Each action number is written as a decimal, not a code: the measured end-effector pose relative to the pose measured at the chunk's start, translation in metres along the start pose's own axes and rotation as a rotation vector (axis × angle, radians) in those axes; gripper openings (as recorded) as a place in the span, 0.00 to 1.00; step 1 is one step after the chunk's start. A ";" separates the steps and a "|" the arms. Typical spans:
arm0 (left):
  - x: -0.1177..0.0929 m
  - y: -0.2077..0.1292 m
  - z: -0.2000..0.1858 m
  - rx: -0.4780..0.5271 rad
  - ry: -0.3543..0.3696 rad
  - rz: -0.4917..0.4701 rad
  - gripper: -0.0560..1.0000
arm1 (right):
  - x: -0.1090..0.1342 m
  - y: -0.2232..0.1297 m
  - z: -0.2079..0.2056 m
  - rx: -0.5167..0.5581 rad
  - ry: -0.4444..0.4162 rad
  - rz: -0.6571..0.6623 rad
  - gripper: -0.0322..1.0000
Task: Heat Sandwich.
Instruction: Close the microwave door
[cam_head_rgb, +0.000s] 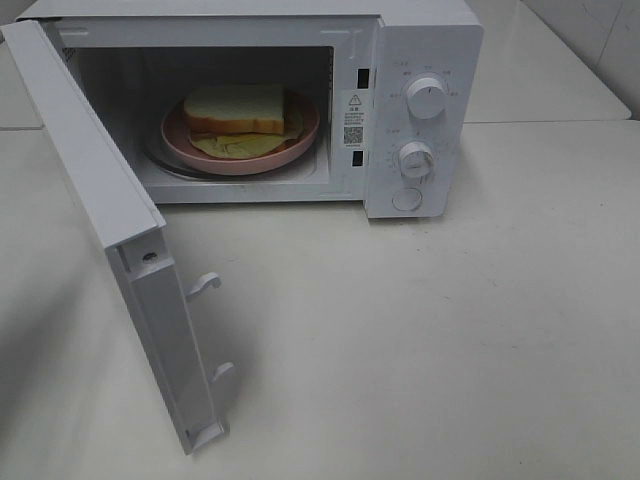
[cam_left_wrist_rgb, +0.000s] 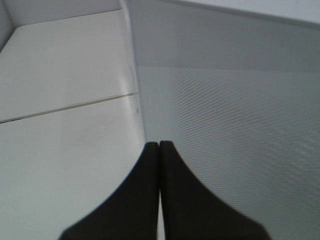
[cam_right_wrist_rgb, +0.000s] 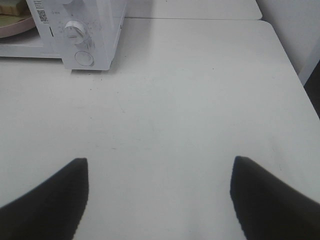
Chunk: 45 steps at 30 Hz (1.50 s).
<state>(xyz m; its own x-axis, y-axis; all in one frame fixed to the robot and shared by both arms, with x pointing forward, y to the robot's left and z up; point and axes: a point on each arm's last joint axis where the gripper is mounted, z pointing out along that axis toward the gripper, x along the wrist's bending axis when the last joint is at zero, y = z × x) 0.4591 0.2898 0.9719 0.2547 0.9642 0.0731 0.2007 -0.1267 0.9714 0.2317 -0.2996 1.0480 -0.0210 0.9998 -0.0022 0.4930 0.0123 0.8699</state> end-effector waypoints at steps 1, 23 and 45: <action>-0.004 -0.003 0.004 -0.011 -0.051 0.007 0.05 | 0.000 0.000 0.000 0.000 0.000 0.000 0.76; -0.079 0.006 0.048 -0.047 -0.267 0.007 0.05 | 0.000 0.000 0.000 -0.001 0.000 0.000 0.76; -0.159 0.023 0.099 -0.074 -0.281 -0.032 0.05 | 0.000 0.000 0.000 -0.001 0.000 0.000 0.76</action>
<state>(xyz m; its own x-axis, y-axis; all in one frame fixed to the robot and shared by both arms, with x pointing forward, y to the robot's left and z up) 0.5166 0.1103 0.9598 0.5036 0.8638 -0.0134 0.1456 -0.0696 0.9869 0.2318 -0.2996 1.0481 -0.0210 0.9998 -0.0022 0.4921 0.0123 0.8704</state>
